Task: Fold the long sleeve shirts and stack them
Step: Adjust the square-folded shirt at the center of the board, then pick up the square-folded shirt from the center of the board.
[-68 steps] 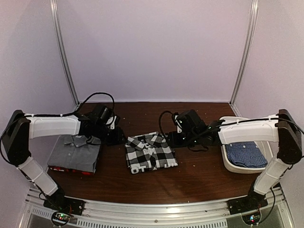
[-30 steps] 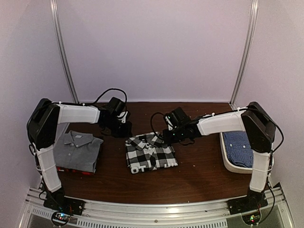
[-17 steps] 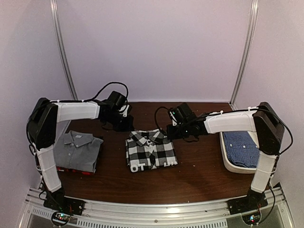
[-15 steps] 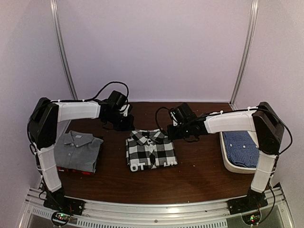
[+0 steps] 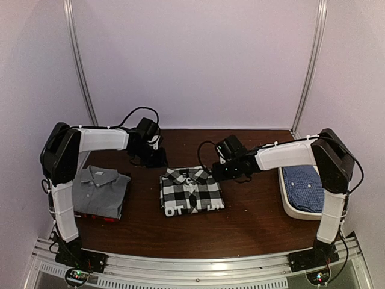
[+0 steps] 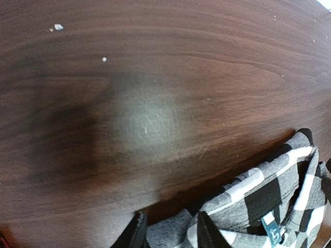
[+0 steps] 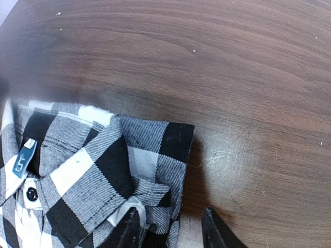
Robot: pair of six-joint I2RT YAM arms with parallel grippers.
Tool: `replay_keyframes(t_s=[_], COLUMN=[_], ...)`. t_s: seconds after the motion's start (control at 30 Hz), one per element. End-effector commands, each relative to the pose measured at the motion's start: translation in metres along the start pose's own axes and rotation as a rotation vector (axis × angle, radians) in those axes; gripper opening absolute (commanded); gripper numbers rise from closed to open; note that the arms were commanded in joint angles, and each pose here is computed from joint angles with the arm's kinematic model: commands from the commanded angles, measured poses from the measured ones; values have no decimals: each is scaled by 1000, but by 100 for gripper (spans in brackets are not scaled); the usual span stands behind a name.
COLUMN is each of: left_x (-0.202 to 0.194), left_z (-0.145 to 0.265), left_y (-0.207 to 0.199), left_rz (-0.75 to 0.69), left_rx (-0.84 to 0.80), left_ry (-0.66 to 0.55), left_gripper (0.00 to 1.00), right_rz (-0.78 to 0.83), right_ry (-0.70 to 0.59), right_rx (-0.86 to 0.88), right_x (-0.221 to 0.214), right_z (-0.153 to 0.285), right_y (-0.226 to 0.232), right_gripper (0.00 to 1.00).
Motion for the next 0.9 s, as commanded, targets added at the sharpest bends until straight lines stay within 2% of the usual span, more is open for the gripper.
replay_keyframes(t_s=[0.0,0.17,0.4,0.63,0.87], left_x=[15,-11,-57,-99,-120], left_z=[41,61,73,58,38], left_y=[13,15,15,12,2], left_rz=[61,95,133,156,167], left_rx=[15,-83,-212,-276,-293], left_ry=[-100,-73,-2,89,143], left_gripper=[44,57,65,68,67], right_rz=[-8,-17,-24,-39,-54], right_ry=[-52,-50,-26,14,42], right_rx=[-6,46,147,184,174], right_x=[12,4,-11,-26,-40], right_z=[26,39,41,27,14], right_y=[-4,-2,6,8,5], right_gripper=[47,61,64,64,64])
Point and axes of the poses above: each gripper's point midway between its finger pads, its own z axis back along the fingers, its own y axis along the line the jaws close on, x = y × z, the point moved 5 cm from there along z, back along the fingers, and after that the axes turned 7 degrees about z, right-handed, at the moved point
